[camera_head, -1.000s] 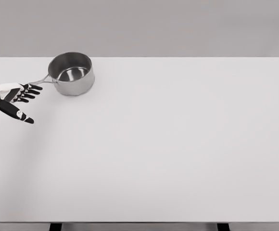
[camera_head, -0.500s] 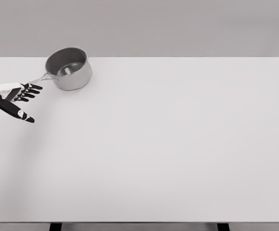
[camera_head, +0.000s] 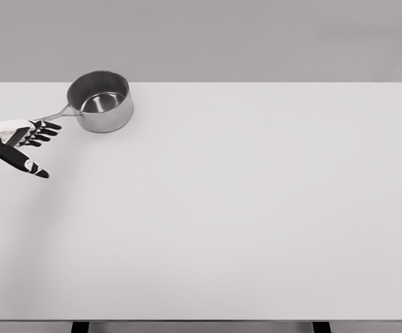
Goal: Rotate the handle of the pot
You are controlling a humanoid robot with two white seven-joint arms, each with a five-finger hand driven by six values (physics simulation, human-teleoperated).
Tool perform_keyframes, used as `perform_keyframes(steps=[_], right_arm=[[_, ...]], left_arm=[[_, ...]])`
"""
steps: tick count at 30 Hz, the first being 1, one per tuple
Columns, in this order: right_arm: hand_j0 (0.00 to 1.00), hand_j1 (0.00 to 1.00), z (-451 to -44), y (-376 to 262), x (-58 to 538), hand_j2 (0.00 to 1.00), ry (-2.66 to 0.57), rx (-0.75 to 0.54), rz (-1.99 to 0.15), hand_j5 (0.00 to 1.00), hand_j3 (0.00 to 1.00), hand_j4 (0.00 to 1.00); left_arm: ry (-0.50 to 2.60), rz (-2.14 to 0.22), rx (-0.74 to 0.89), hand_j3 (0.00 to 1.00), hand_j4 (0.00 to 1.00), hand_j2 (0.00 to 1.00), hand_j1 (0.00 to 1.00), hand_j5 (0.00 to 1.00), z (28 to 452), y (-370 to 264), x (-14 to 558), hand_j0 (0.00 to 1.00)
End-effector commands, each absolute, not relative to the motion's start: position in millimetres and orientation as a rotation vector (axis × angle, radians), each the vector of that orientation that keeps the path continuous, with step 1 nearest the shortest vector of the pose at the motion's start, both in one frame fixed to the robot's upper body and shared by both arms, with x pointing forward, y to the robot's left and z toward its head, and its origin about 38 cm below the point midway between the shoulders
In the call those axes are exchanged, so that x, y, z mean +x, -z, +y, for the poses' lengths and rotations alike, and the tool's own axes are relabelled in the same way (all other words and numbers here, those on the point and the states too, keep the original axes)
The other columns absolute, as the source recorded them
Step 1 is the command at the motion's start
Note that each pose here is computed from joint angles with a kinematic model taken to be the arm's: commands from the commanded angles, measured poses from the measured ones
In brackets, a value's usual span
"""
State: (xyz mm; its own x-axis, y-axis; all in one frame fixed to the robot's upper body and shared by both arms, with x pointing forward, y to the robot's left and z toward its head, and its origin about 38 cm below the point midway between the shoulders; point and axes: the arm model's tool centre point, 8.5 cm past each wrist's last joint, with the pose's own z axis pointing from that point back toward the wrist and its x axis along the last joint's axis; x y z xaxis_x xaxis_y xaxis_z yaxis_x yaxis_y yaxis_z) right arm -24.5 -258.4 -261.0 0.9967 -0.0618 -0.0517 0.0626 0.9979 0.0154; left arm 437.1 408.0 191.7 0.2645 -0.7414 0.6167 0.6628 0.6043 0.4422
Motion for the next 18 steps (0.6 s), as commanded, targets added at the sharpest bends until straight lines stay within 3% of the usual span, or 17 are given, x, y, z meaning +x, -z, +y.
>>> perform_keyframes(steps=[1,18], right_arm=[[1.0,1.0,-258,261,-25,1.0,0.063,0.017,0.051,1.0,1.0,1.0],[1.0,1.0,-258,261,-25,1.0,0.063,0.017,0.051,1.0,1.0,1.0]], left_arm=[[0.938,-0.877,0.111,1.0,1.0,1.0,1.0,1.0,414,-188,437,1.0],[0.939,-0.841,0.198,1.0,1.0,1.0,1.0,1.0,431,-186,440,1.0]])
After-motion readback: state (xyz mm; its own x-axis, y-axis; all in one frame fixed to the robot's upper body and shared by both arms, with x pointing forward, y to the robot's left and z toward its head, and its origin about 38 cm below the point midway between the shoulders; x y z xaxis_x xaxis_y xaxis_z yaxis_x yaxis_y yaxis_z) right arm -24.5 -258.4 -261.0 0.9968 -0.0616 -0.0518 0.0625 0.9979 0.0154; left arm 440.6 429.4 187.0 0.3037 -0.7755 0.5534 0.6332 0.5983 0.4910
